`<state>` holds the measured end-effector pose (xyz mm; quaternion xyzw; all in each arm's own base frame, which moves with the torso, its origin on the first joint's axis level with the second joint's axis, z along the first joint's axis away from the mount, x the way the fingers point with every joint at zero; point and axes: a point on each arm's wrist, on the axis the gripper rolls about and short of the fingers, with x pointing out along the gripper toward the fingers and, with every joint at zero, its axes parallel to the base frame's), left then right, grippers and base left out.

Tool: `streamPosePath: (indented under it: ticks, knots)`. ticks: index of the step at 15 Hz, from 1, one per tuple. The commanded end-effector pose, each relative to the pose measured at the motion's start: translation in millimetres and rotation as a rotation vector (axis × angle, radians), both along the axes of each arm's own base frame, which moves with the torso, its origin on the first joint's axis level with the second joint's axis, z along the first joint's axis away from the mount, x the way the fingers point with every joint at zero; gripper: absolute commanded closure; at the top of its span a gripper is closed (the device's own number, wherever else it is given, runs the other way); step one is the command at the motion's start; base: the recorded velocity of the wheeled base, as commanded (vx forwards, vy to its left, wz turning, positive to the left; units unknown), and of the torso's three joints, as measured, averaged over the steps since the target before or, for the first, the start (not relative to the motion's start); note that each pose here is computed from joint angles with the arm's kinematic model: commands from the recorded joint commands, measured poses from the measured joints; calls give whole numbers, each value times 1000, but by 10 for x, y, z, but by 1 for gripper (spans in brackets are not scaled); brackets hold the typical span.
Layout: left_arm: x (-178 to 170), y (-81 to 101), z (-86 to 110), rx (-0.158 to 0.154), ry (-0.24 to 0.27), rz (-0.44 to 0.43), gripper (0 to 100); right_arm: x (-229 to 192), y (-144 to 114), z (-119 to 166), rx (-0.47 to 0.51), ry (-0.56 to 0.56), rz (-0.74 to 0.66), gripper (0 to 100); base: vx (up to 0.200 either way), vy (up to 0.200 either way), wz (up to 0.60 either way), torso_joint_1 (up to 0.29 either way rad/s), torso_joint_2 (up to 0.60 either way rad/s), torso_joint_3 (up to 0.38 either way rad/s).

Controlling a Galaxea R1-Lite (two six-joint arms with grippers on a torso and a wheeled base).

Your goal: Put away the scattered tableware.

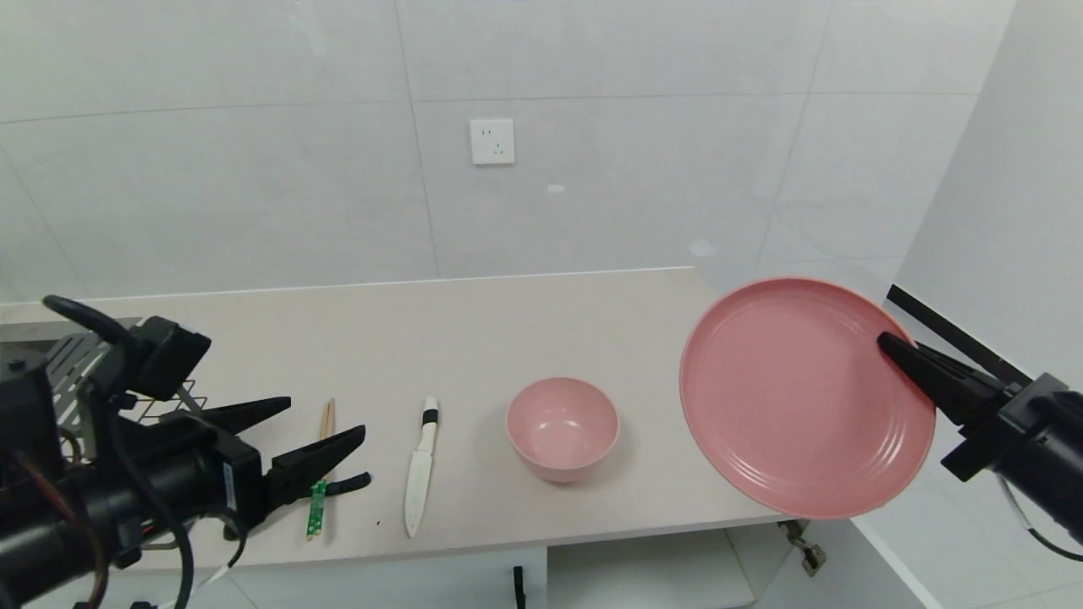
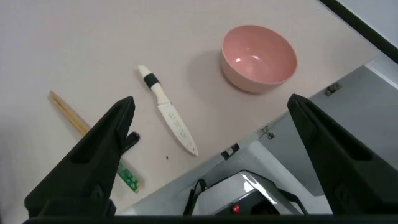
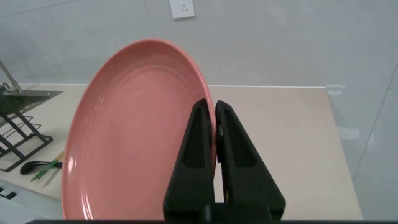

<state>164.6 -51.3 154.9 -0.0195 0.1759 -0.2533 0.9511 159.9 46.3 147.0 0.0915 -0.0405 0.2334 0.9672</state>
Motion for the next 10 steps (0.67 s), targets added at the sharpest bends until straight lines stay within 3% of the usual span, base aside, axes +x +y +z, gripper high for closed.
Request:
streamPosePath:
  ticks: [1,3,10]
  knots:
    - [287,-163,-243,26,77,-39,0,11,4,-8,0,5,1,100,0,0,0,0,0,0]
    - [351,-276,-304,33,90,-78,0,71,3,-76,-10,44,-8,100,0,0,0,0,0,0]
    - [777,-529,-489,58,153,-90,0,101,-12,-113,-28,58,-22,100,0,0,0,0,0,0]
